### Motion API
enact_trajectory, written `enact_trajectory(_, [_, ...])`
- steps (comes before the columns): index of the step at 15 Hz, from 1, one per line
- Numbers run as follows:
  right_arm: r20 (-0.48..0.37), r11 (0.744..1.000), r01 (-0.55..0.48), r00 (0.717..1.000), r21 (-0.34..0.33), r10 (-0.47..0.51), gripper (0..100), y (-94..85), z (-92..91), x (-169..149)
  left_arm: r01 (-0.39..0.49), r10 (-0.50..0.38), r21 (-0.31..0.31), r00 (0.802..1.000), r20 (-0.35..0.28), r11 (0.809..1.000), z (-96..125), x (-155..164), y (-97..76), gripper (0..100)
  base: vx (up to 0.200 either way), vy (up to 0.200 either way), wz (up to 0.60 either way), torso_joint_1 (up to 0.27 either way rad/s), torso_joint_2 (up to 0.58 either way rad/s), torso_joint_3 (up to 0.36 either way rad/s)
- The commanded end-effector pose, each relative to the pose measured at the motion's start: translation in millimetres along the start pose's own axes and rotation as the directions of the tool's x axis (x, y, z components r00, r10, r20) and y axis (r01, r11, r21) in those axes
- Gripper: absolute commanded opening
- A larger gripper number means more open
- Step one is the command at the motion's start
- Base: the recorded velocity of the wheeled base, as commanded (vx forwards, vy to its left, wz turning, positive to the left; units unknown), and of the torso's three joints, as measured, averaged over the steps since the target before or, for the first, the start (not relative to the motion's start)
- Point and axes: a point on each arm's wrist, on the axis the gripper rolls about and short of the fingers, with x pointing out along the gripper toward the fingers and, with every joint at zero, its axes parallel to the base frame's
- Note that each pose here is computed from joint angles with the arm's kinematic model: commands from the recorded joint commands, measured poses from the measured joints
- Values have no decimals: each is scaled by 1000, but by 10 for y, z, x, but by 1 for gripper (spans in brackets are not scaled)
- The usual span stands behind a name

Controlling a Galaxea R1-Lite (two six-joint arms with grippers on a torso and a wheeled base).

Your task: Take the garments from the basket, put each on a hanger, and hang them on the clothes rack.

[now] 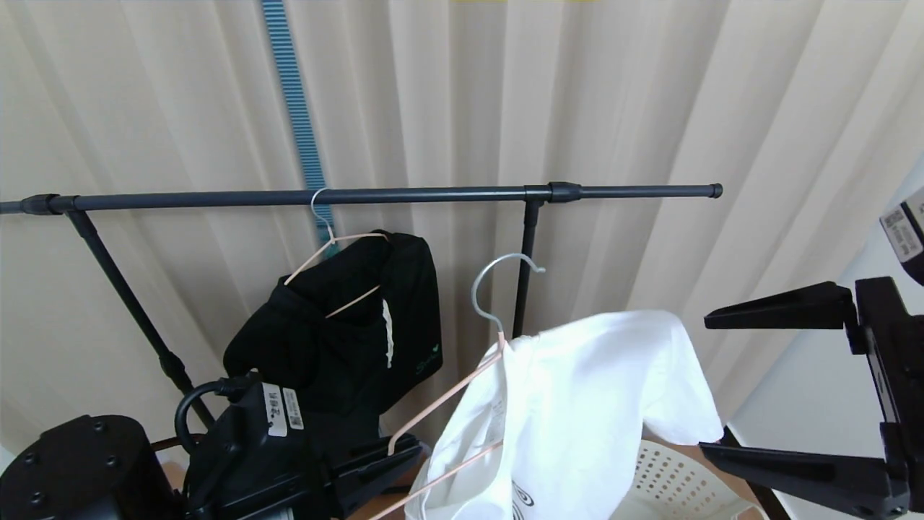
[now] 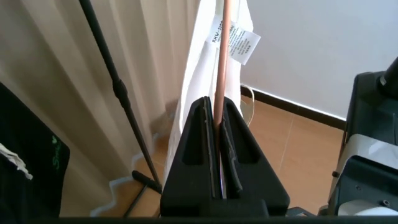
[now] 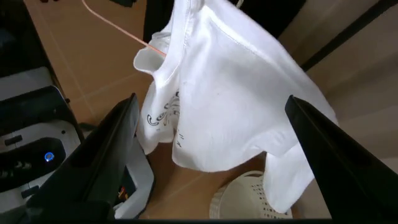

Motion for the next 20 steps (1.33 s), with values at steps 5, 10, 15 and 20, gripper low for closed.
enact_trajectory(5, [-280,953,-237,943,-191,178,100,-649,248,449,55,-55,31,998,-20,998,-53,22,-15,0,0,0,0,0,0,0])
enact_trajectory(10, [-382,898,-402,869,-177,314,100,-958,134,710,108,-107,51,994,-23,993,-74,56,-34,0,0,0,0,0,0,0])
enact_trajectory(15, [-387,877,-458,842,-145,376,100,-939,92,888,113,-114,68,993,10,991,-34,82,-44,0,0,0,0,0,0,0])
enact_trajectory(20, [-373,870,-478,835,-125,405,100,-940,72,935,108,-110,74,993,31,991,-5,103,-34,0,0,0,0,0,0,0])
